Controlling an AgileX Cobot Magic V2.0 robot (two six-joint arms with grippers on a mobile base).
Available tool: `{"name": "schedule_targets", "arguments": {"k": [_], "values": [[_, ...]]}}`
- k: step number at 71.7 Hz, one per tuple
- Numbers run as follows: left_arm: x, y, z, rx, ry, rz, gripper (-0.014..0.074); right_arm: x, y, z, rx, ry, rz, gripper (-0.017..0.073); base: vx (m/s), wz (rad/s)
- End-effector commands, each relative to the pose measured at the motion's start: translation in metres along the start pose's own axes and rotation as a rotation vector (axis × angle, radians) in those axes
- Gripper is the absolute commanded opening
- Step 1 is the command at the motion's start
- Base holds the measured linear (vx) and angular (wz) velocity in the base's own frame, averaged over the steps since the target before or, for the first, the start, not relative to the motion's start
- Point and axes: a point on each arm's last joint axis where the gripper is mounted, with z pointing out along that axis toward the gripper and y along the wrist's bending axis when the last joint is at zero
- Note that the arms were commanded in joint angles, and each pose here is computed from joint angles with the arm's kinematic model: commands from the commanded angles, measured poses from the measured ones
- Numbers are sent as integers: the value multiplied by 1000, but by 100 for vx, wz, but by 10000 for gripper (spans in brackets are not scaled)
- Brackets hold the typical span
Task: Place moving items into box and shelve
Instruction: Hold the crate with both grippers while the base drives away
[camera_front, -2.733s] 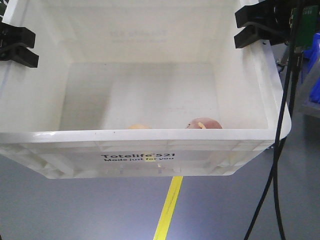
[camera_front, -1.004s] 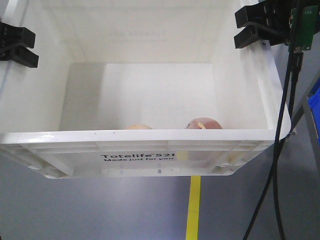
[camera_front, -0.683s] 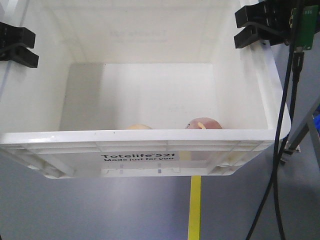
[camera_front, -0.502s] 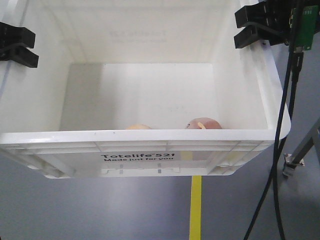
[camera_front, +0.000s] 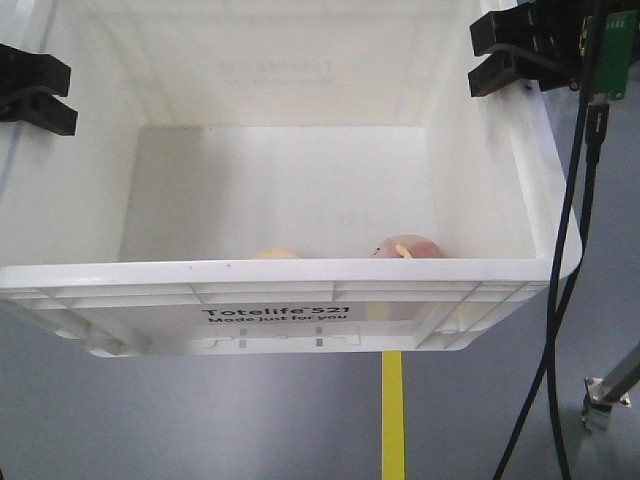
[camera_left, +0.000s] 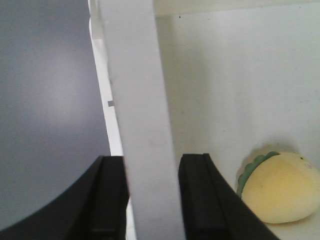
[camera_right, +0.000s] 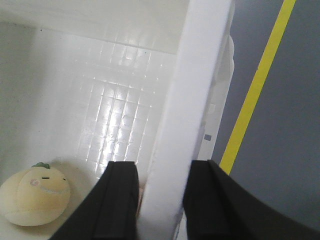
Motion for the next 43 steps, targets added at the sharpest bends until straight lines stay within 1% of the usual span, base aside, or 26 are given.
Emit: {"name": "schedule_targets", "arguments": {"k": [1, 43], "values": [[-12, -27, -28, 208, -190, -37, -27, -14, 23, -30, -151, -201, 18, -12, 50, -5], [-12, -27, -28, 208, -190, -37, -27, -14, 23, -30, -151, -201, 18, -12, 50, -3]]}}
